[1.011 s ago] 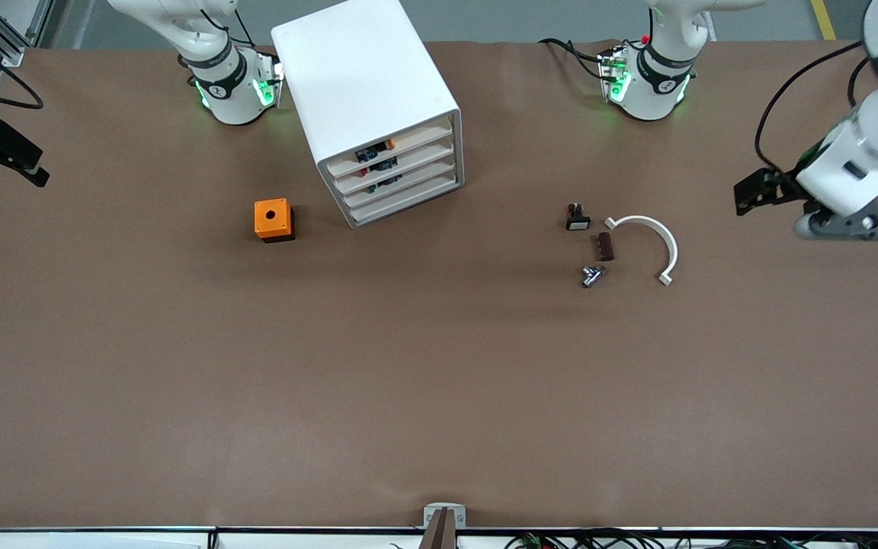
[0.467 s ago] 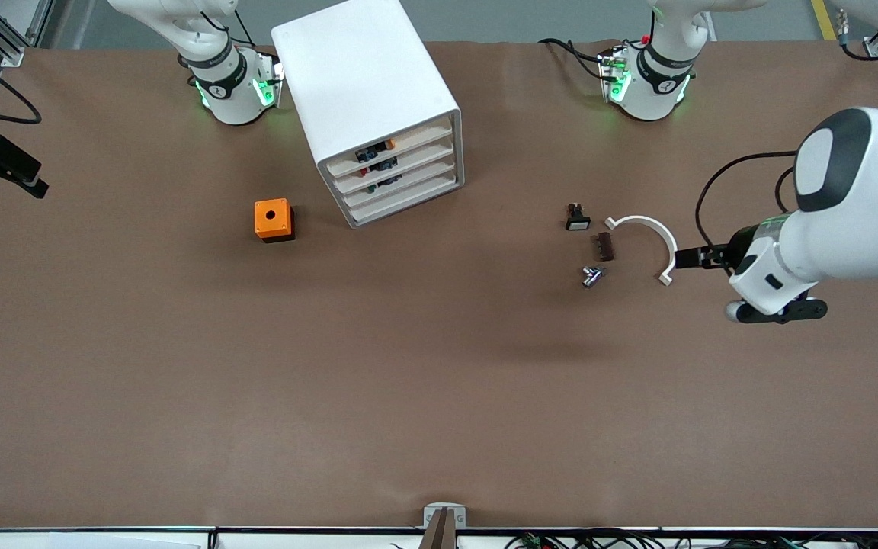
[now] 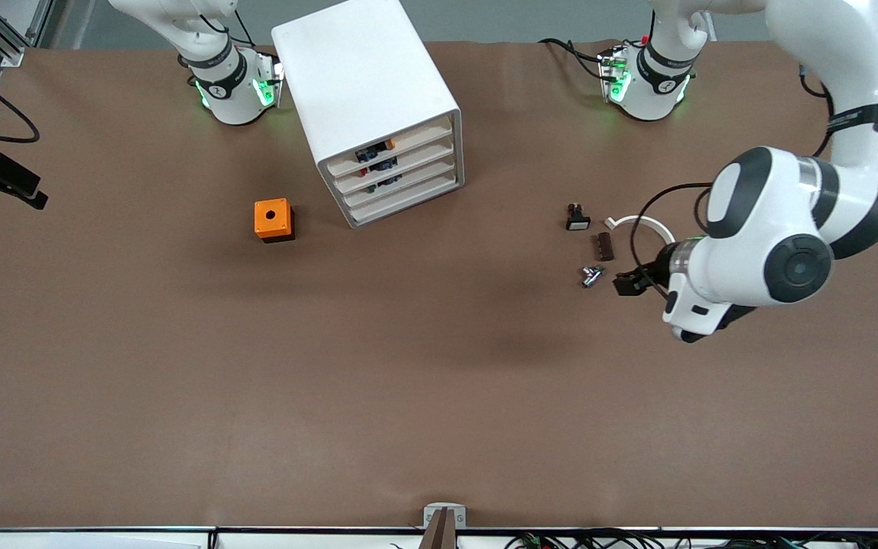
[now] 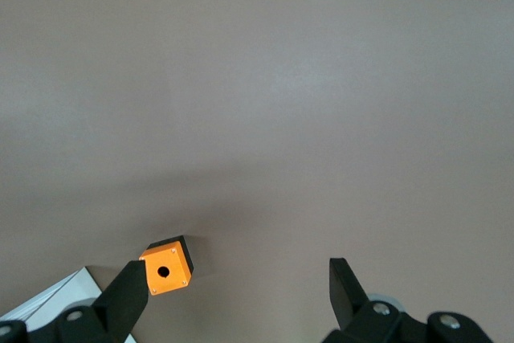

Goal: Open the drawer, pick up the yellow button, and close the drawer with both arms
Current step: 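Grasp the drawer handle with the left gripper, then pull the drawer open with the left gripper while the right gripper approaches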

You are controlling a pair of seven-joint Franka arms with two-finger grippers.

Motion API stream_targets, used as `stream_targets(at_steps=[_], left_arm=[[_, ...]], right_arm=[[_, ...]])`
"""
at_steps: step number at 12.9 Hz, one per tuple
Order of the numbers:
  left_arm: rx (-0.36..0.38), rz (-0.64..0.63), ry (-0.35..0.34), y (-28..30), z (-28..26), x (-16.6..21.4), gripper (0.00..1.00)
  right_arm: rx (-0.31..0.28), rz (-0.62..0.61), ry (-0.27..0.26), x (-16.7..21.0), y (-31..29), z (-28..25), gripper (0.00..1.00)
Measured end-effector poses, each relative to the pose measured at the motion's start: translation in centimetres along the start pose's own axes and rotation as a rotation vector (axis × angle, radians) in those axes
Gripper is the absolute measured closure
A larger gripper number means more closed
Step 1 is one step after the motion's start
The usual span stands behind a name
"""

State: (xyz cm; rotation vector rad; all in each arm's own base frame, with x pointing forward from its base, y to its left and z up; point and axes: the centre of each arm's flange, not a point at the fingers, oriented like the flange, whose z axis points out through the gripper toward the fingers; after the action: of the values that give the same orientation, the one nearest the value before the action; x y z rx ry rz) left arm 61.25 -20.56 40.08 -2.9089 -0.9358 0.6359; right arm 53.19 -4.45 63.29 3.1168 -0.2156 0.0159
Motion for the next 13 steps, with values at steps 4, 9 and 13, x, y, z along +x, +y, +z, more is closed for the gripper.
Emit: stream_targets(at_steps=[4,9,13], left_arm=[[0.069,-0.512,-0.148,6.0,6.7,-4.9,0.0],[0.249,-0.972,-0.345,11.9,13.8,-13.2,0.0],[0.388,-1.163,-0.526,14.3,16.5,-17.5,0.02]], right_arm=[[-0.001,-0.078,-0.03,-0.1,-0.2,0.4,0.0],[0.001,-0.146,-0.07,0.4,-0.3,1.8,0.0],[0.001,-0.136,-0.097,0.7,-0.2,2.7,0.0]])
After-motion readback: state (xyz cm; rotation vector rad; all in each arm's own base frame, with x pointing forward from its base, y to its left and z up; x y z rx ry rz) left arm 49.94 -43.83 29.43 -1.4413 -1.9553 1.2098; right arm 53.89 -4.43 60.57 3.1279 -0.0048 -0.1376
